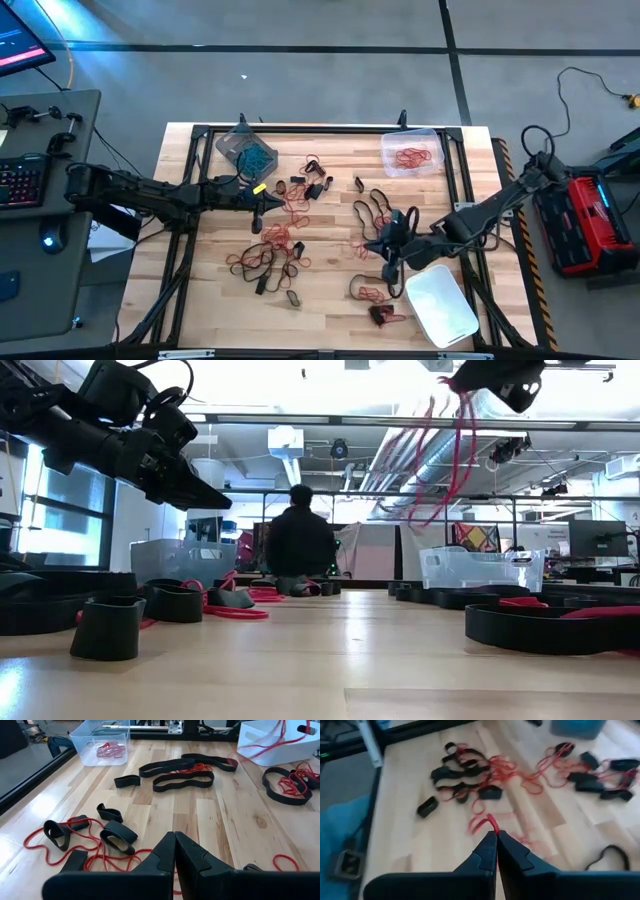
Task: Sort rubber bands into baskets
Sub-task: Put the red rubber band into the transparent bin
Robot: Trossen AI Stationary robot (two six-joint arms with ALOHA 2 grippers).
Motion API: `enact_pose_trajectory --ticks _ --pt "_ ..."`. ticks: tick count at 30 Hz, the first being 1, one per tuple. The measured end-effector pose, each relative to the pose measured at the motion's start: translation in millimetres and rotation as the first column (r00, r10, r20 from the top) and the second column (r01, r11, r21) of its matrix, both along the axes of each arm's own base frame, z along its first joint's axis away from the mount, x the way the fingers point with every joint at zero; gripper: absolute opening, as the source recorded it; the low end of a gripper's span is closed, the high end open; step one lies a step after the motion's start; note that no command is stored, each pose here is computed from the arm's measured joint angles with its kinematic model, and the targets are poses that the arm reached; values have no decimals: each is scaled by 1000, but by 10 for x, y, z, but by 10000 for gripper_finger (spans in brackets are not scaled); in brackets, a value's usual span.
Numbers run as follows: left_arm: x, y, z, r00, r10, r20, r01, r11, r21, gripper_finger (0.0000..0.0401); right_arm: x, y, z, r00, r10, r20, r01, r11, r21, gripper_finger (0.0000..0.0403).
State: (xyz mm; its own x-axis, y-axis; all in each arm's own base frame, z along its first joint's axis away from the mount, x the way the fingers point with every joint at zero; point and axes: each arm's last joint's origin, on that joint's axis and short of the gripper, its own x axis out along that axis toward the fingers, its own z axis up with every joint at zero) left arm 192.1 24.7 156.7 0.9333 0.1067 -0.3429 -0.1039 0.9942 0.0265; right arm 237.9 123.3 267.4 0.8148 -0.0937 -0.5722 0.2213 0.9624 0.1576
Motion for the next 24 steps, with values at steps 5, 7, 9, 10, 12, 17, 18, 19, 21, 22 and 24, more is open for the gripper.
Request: enact_pose_trajectory --ticks 5,7,9,10,12,17,18,19,21,22,24 --pt "0 0 0 1000 2 0 -2 1000 -4 0 159 -30 -179 998 -49 -41 47 998 -42 0" --pt "0 0 0 1000 2 0 -2 1000 -4 0 258 -44 -301 996 -43 -81 40 999 -37 0" --pt "0 0 1 1000 2 2 -2 1000 -4 0 350 -57 -437 991 -27 -128 24 999 -31 0" --pt "0 0 1 1000 2 2 -2 1000 -4 0 394 -62 -496 989 -17 -146 14 1000 -24 0" --pt "0 0 1 1000 1 1 -1 1000 -4 0 465 -80 -603 983 0 -182 -1 1000 -3 0" --pt "0 0 -1 1000 2 -1 -2 1000 -4 0 546 -147 -771 968 -5 -253 15 999 38 8" --pt "-1 0 -1 1000 2 -1 -2 1000 -4 0 551 -156 -779 966 -6 -257 17 999 39 16" --pt "-1 0 -2 1000 2 -1 -2 1000 -4 0 550 -164 -785 965 -8 -264 18 999 36 27" --pt "-1 0 -2 1000 2 -1 -2 1000 -5 0 548 -165 -787 964 -7 -266 15 999 30 56" --pt "-1 0 -2 1000 2 -2 -2 1000 -5 0 548 -163 -786 965 -8 -264 16 1000 27 72" --pt "-1 0 -2 1000 2 -1 -2 1000 -5 0 545 -166 -780 965 -11 -261 17 1000 20 103"
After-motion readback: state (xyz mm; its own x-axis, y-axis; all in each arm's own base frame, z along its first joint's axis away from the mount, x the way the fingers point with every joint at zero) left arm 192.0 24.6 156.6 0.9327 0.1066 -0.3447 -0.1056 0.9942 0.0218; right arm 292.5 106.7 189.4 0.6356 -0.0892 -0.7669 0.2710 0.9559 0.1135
